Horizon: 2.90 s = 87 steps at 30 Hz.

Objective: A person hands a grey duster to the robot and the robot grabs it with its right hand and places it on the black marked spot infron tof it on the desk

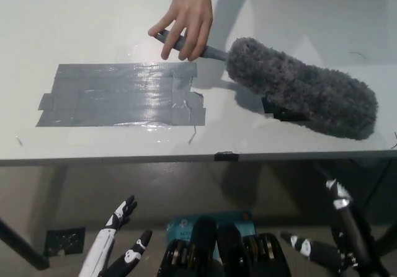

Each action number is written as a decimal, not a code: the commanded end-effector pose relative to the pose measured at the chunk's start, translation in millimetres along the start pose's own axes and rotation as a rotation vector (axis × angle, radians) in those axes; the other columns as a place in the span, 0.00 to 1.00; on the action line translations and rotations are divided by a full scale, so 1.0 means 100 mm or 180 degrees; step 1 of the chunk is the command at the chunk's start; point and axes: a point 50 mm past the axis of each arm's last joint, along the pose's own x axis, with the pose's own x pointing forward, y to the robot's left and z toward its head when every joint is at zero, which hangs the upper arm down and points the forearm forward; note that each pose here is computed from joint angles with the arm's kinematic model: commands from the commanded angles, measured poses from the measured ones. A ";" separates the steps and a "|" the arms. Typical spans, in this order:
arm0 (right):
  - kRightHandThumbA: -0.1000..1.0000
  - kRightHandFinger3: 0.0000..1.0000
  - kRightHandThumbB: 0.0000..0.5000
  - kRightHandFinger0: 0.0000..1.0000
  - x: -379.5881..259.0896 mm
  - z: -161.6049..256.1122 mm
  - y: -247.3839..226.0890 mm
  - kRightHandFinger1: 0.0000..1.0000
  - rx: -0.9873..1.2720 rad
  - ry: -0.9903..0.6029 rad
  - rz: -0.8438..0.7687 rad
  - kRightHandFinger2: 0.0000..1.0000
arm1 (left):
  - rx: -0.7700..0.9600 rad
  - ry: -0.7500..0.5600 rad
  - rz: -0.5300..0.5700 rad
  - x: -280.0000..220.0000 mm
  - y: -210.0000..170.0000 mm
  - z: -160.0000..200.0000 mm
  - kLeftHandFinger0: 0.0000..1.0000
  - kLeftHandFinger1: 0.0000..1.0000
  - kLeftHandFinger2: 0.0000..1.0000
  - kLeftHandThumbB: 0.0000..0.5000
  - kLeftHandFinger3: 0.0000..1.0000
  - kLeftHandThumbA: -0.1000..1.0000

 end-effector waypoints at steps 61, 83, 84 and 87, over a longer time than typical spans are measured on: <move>0.00 1.00 0.12 0.00 3.53 0.63 0.01 0.46 -0.1949 -0.0204 -0.0516 0.83 | 0.0346 -0.0434 -0.0171 0.30 0.08 0.32 1.00 1.00 1.00 0.40 1.00 0.85; 0.00 0.91 0.37 0.00 3.40 0.82 -0.82 0.48 -0.2591 -0.0794 -0.0539 0.88 | 0.0358 -0.0425 -0.0240 0.31 0.10 0.31 1.00 1.00 1.00 0.36 1.00 0.86; 0.00 0.87 0.38 0.00 3.40 0.70 -0.86 0.47 -0.2660 -0.0742 -0.0492 0.89 | 0.0358 -0.0422 -0.0235 0.31 0.10 0.31 1.00 1.00 1.00 0.36 1.00 0.86; 0.00 0.81 0.39 0.00 3.40 0.50 -0.92 0.45 -0.2787 -0.0716 -0.0413 0.89 | 0.0358 -0.0428 -0.0222 0.32 0.10 0.32 1.00 1.00 1.00 0.35 1.00 0.86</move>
